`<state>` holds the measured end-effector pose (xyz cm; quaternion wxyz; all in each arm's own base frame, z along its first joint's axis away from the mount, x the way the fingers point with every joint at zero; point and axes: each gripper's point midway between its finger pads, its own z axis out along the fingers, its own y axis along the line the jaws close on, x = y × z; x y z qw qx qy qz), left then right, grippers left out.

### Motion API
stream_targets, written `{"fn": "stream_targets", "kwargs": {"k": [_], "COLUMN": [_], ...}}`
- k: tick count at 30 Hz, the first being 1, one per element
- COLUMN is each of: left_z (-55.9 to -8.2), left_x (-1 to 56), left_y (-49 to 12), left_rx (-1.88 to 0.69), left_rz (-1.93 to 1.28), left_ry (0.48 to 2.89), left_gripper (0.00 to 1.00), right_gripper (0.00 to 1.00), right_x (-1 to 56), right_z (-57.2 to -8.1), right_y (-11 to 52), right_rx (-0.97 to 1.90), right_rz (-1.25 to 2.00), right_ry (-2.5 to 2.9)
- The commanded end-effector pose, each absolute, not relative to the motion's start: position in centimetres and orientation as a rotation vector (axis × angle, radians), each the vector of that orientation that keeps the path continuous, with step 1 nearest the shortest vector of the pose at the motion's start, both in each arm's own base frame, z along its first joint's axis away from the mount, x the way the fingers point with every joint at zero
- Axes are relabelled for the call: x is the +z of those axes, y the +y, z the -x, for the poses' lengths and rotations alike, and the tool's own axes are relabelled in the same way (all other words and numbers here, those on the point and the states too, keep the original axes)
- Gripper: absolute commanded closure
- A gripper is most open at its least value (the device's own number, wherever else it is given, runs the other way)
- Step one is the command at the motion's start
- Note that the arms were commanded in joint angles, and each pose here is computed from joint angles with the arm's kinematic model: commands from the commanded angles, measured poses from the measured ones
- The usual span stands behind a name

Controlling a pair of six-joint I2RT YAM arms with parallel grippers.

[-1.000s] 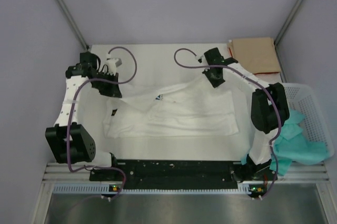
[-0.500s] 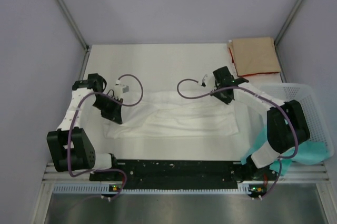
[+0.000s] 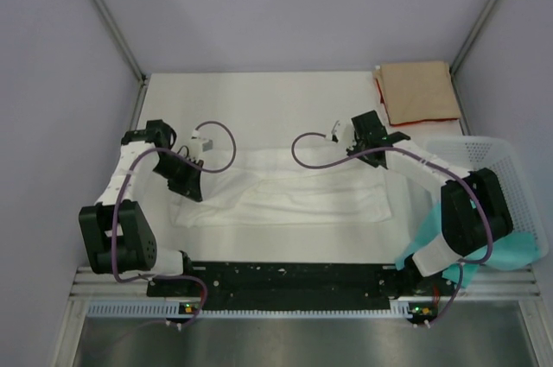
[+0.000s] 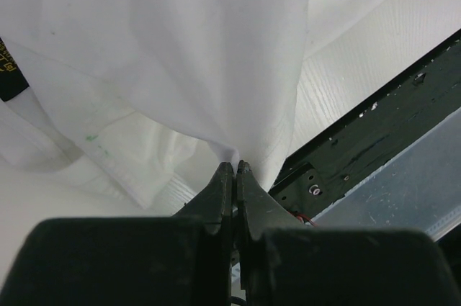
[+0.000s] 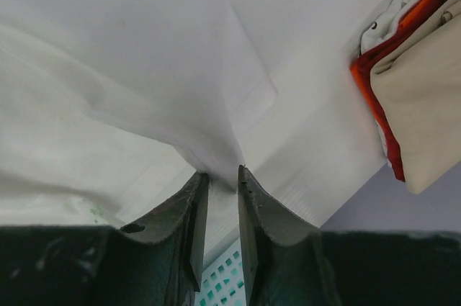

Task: Fold and stack the t-shirts
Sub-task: Fold the other side of the tshirt into a rectangle

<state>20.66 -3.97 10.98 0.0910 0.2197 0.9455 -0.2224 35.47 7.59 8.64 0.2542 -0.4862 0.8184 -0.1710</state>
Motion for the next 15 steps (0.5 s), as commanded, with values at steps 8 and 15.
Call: {"fn": "stream_targets", "kwargs": {"k": [8,15], "left_z": [-22.1,-23.3], "left_x": [12.1,12.3], "left_y": [-4.8,-4.9], "left_rx": [-0.708,-0.701], "left_rz": [-0.68,-0.623], "left_ry": [2.726,2.713], "left_gripper": [1.0,1.0], "right_gripper": [0.43,0.25], "right_x": [15.5,19.8], "right_z": [-33.3,-24.3], "right_y": [11.9,34.2], "right_rx": [-0.186,0.532], "right_rz": [1.099,1.251], "right_ry": [2.082,1.396]}}
